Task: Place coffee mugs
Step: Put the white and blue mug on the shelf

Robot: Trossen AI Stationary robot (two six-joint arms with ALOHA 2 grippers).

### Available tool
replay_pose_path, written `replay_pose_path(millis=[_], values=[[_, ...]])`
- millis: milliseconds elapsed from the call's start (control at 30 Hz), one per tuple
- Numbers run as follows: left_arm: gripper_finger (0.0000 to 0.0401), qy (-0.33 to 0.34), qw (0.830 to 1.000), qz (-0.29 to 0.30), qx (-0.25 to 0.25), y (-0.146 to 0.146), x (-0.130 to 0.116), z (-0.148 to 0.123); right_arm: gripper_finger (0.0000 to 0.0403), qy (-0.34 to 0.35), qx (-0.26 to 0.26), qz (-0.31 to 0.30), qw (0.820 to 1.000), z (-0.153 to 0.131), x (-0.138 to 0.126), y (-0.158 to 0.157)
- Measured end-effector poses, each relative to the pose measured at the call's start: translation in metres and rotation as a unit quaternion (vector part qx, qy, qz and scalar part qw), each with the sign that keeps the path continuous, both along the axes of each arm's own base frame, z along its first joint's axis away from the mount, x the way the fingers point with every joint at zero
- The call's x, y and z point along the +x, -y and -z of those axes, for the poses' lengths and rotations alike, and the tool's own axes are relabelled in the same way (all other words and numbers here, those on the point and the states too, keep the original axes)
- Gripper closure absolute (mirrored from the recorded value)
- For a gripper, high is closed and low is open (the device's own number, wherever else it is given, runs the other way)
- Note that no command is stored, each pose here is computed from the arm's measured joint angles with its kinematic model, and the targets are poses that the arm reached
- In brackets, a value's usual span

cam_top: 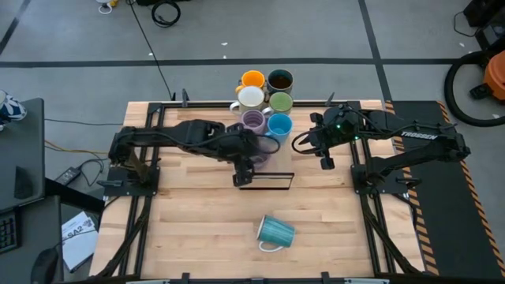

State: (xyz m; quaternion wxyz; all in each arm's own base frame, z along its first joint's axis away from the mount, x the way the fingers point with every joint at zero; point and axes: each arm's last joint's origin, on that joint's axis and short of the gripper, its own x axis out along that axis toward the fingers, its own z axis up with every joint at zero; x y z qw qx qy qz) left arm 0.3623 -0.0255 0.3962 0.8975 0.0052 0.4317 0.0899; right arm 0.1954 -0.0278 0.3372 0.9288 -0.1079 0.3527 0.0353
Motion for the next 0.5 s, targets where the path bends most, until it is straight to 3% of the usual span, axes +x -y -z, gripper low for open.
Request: replay_pose_path(millis=[233,500], values=[[0.0262,0.028,0.999,0.010,-0.016,0.015,-0.024,-0.022,0.0274,-0.002,0.000,0.000,1.000,0.000,0.000,0.000],[0.0262,0.047,0.996,0.061,-0.044,0.061,-0.047,-0.035,0.0274,0.000,0.000,0.000,1.000,0.000,0.000,0.000]])
